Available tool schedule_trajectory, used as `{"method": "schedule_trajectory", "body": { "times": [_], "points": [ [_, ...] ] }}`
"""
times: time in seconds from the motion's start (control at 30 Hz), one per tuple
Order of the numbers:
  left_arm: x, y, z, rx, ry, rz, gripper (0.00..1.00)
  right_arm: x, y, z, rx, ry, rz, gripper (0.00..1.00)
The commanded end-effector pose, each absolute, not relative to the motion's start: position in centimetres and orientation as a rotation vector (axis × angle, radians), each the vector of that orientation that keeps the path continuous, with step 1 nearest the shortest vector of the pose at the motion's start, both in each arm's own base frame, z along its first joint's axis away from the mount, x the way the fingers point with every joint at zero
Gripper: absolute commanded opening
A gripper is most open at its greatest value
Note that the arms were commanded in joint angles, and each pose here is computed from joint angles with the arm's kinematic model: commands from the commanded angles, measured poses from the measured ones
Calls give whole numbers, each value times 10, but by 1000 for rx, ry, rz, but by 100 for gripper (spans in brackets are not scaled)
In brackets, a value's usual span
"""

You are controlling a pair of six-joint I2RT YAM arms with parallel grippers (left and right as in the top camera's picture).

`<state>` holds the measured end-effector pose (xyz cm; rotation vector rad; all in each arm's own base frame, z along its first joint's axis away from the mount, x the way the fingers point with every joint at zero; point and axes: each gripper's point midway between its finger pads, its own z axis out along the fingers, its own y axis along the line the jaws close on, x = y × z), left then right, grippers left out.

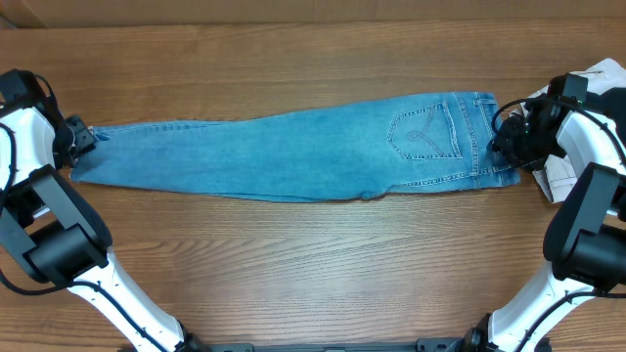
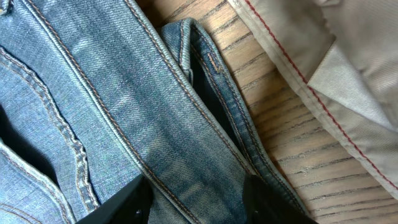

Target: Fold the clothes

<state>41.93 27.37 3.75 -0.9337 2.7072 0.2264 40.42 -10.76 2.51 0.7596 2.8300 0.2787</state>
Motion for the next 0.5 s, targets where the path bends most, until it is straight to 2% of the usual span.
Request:
{"method": "schedule_trajectory", "body": {
  "times": [0.0, 0.07, 0.17, 0.3, 0.4, 0.47],
  "points": [
    [412, 276, 36, -922, 2706, 253, 41, 402, -107, 27, 750, 2832, 264, 51],
    [411, 275, 31, -922, 2709, 252, 42, 402, -107, 27, 750, 2832, 264, 51],
    [410, 274, 25, -921, 2704, 253, 53, 402, -107, 27, 750, 2832, 264, 51],
    [408, 273, 17, -922, 2705, 249, 62, 401, -107, 27, 751, 2835, 265, 51],
    [407, 270, 12, -911, 2712, 240, 62, 401, -107, 27, 751, 2835, 265, 51],
    [408, 266, 10, -875, 2727, 205, 54, 401, -107, 27, 751, 2835, 265, 51]
  ]
}}
